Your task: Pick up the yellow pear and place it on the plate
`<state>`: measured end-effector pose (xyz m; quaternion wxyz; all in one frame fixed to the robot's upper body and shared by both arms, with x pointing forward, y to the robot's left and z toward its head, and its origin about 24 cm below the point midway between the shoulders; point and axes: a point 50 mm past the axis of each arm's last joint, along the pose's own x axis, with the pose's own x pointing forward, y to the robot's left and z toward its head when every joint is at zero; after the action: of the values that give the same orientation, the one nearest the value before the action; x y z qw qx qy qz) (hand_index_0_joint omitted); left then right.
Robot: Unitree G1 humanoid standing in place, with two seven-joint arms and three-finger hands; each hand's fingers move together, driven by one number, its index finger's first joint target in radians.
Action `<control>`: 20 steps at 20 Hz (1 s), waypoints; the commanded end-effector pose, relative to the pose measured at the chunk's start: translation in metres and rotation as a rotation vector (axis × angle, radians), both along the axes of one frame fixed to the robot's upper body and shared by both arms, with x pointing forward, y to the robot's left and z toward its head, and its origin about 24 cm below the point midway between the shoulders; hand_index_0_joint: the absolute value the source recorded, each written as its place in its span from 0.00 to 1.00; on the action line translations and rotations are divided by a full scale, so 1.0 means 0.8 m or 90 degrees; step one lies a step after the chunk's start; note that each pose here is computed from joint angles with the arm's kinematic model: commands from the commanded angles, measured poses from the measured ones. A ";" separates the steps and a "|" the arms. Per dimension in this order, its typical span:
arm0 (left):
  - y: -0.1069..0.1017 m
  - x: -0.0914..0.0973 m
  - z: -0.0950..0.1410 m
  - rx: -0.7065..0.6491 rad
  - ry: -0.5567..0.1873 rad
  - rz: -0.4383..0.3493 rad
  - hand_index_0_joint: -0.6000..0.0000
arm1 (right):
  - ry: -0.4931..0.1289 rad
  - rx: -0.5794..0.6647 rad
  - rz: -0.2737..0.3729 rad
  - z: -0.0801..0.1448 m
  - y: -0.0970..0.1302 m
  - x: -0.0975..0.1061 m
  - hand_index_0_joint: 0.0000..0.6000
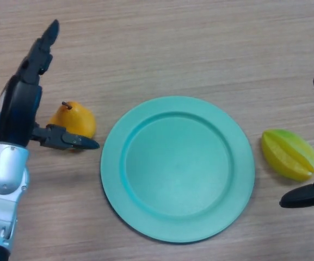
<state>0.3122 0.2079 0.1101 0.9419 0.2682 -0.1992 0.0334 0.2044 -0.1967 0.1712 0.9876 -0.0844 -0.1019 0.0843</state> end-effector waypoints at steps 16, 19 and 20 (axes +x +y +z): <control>0.045 0.020 -0.022 -0.044 0.042 0.104 1.00 | -0.092 0.002 0.001 0.028 -0.001 -0.010 0.00; 0.037 0.030 -0.021 -0.044 0.033 0.091 1.00 | -0.092 -0.001 -0.001 0.028 -0.001 -0.012 0.00; 0.035 0.030 -0.021 -0.047 0.032 0.085 1.00 | -0.094 -0.003 -0.002 0.029 -0.001 -0.012 0.00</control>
<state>0.3297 0.2290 0.0503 0.9673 0.2425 -0.0366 0.0647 0.2049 -0.1961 0.1680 0.9897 -0.0764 -0.0865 0.0846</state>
